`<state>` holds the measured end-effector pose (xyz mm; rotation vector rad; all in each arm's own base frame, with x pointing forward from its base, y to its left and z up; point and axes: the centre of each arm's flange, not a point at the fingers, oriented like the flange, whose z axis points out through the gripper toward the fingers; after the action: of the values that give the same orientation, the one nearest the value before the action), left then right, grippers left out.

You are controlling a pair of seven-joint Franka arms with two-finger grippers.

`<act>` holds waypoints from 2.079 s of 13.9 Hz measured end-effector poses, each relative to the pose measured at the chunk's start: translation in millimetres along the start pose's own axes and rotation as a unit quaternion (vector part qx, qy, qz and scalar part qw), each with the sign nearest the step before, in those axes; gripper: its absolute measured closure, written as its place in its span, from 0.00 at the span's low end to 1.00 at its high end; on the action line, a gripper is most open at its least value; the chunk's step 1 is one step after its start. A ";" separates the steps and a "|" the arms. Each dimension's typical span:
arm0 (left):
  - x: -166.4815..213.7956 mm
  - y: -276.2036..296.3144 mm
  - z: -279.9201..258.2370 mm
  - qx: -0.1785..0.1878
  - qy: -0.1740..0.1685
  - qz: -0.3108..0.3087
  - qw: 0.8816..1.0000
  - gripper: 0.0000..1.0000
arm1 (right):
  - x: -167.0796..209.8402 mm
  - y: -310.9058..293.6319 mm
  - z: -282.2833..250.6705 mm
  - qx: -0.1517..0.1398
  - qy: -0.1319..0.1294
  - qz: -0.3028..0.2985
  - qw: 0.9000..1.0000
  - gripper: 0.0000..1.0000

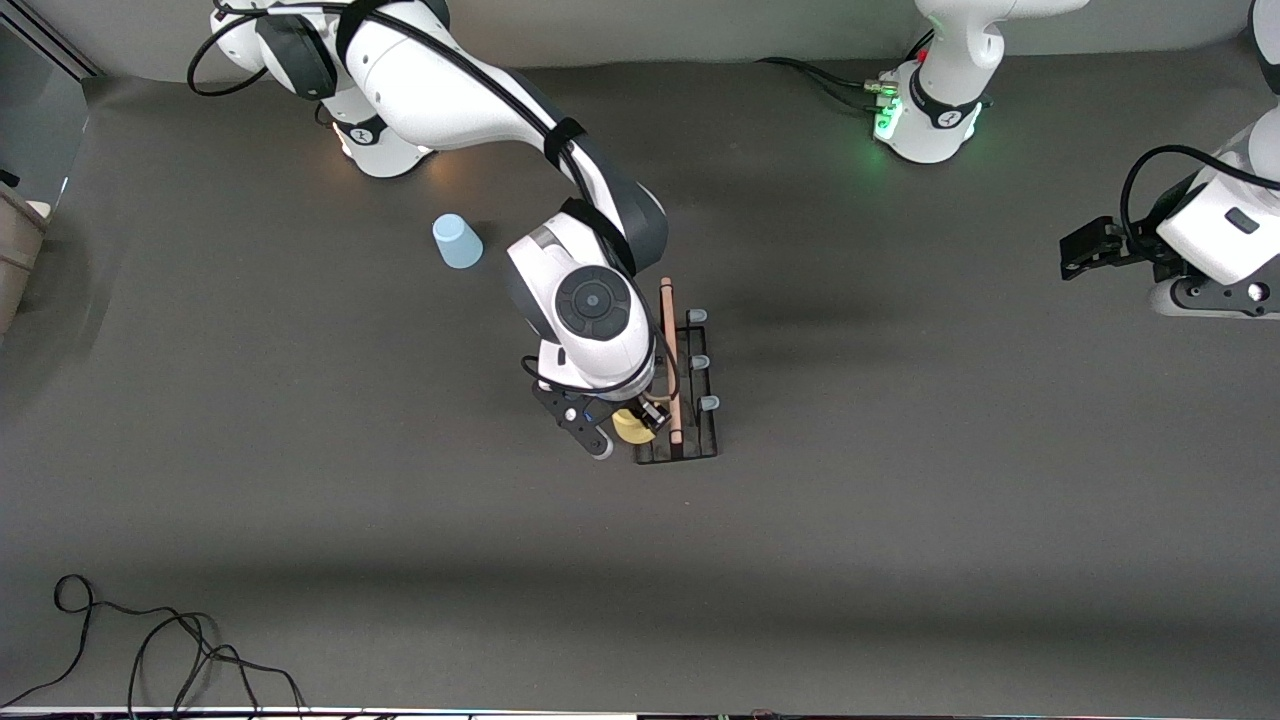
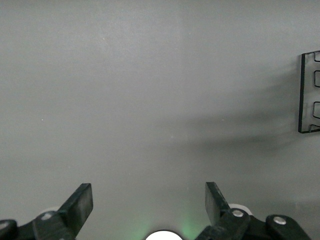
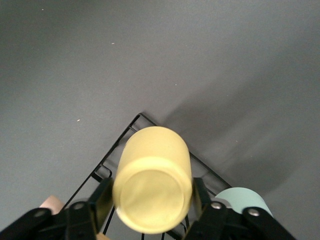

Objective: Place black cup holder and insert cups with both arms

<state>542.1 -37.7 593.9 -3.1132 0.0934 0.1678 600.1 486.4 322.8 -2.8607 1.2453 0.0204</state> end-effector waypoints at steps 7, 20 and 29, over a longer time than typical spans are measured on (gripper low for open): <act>0.2 0.0 0.2 0.000 0.000 0.000 1.000 0.00 | 8.8 9.7 -79.7 0.000 0.000 0.004 1.000 0.00; 0.9 -0.5 1.2 0.000 -0.001 0.000 1.000 0.00 | 130.4 202.7 -284.8 -0.042 -0.009 -0.252 0.967 0.00; 1.0 -0.5 1.3 0.000 -0.001 0.000 1.000 0.00 | 309.5 352.2 -307.7 -0.019 -0.015 -0.386 0.922 0.00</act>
<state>542.9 -37.3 592.5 -3.1130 0.0920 0.1709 554.2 12.4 618.9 -3.1390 0.0433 0.0716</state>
